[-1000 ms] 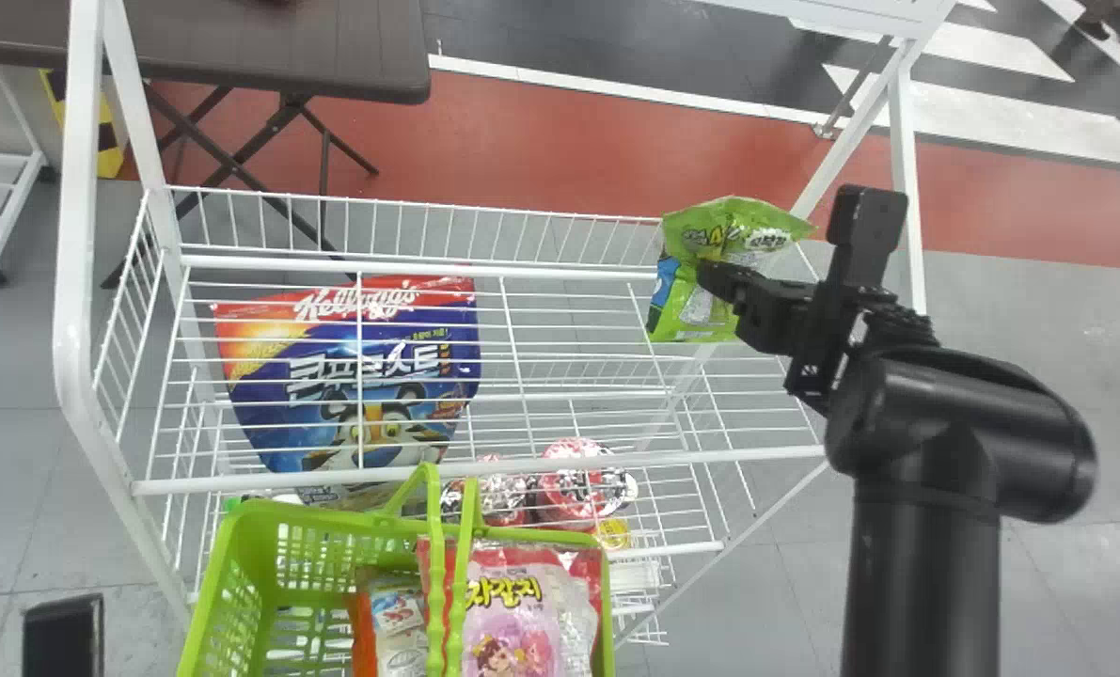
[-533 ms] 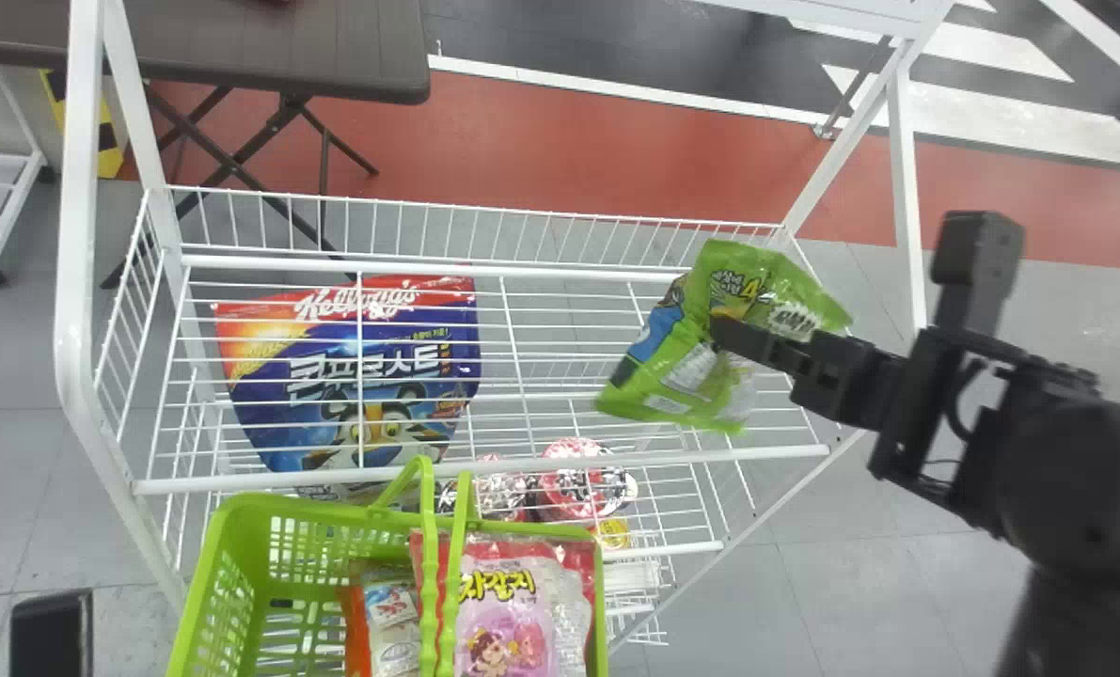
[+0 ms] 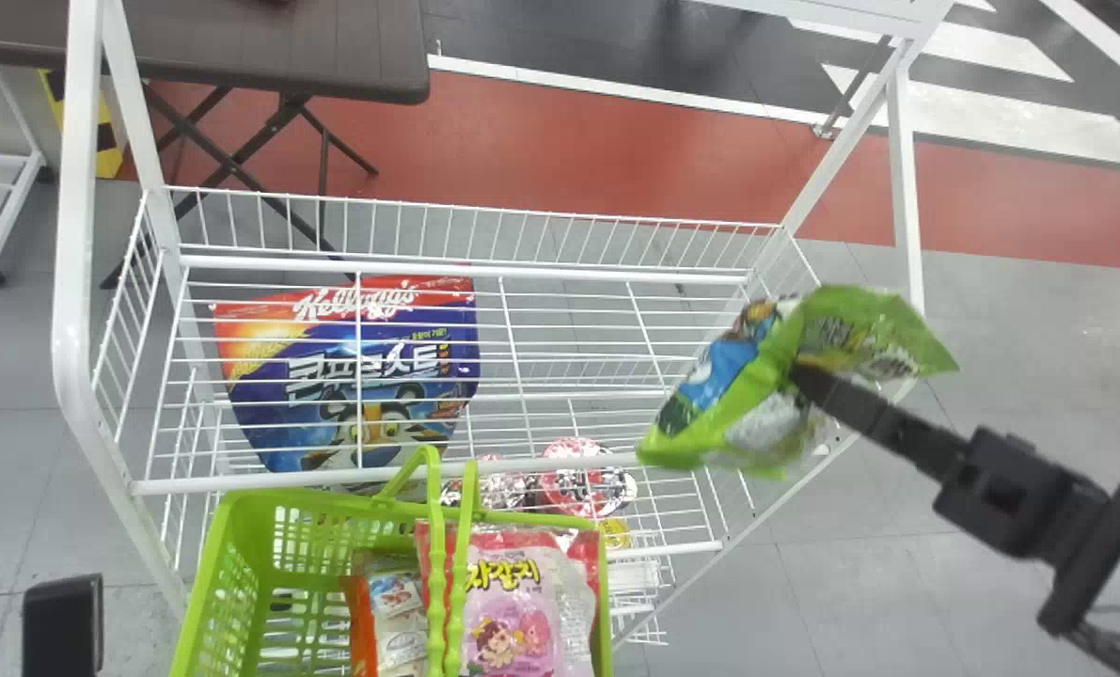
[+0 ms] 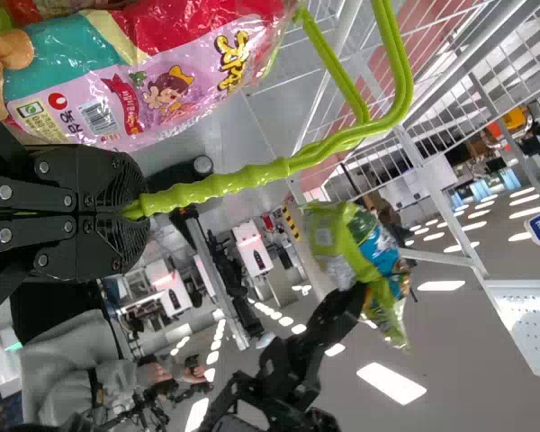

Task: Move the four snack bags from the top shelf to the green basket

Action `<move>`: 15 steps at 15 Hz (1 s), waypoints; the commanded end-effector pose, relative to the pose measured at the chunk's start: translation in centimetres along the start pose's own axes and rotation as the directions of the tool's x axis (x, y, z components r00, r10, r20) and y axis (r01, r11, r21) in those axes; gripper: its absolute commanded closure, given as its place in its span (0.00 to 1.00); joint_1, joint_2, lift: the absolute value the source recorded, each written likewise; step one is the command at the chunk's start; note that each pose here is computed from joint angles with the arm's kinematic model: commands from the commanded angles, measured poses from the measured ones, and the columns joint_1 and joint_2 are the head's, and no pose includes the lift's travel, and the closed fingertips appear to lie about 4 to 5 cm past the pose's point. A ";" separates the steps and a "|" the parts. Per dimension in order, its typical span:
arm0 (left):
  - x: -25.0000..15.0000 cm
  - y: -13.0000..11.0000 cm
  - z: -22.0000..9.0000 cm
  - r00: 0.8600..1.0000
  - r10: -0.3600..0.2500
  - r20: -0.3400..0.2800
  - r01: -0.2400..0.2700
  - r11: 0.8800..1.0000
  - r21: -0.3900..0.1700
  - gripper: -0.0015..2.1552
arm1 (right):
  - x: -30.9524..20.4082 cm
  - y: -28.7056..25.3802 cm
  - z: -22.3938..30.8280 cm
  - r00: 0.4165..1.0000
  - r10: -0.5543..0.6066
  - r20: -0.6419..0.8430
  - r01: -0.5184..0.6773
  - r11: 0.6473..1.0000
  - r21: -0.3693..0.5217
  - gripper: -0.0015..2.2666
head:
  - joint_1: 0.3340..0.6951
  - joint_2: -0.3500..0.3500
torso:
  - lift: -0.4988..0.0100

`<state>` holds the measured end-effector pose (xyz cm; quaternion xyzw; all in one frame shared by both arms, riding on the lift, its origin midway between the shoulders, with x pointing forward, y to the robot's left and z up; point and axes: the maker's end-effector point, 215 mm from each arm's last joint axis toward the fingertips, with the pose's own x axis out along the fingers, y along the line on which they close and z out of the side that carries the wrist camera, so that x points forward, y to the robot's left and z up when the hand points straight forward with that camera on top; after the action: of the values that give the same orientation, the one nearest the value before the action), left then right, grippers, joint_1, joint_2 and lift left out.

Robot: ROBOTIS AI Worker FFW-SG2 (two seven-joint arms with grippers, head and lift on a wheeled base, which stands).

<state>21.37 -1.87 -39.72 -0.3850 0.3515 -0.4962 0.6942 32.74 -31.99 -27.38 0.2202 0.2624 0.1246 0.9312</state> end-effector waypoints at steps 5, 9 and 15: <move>0.8 -0.4 0.0 1.000 -0.006 -0.009 0.006 1.000 0.008 0.63 | -0.7 3.2 -7.9 0.974 0.156 -0.163 -0.136 0.982 0.129 0.98 | 1.00 0.00 | 0.98; 0.6 -0.2 0.2 1.000 -0.001 -0.006 0.001 1.000 0.010 0.63 | -0.9 6.3 -9.7 0.946 0.258 -0.194 -0.226 0.958 0.175 0.98 | 1.00 0.00 | 0.98; 1.0 -0.7 0.3 1.000 -0.006 -0.009 0.006 1.000 0.018 0.63 | 0.8 6.3 -17.9 0.891 0.317 -0.325 -0.197 0.914 0.354 0.98 | 1.00 0.00 | 0.98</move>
<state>21.66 -2.54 -39.23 -0.3784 0.3491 -0.5008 0.6958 23.64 -21.25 -36.46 0.3522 0.3967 0.2433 0.8120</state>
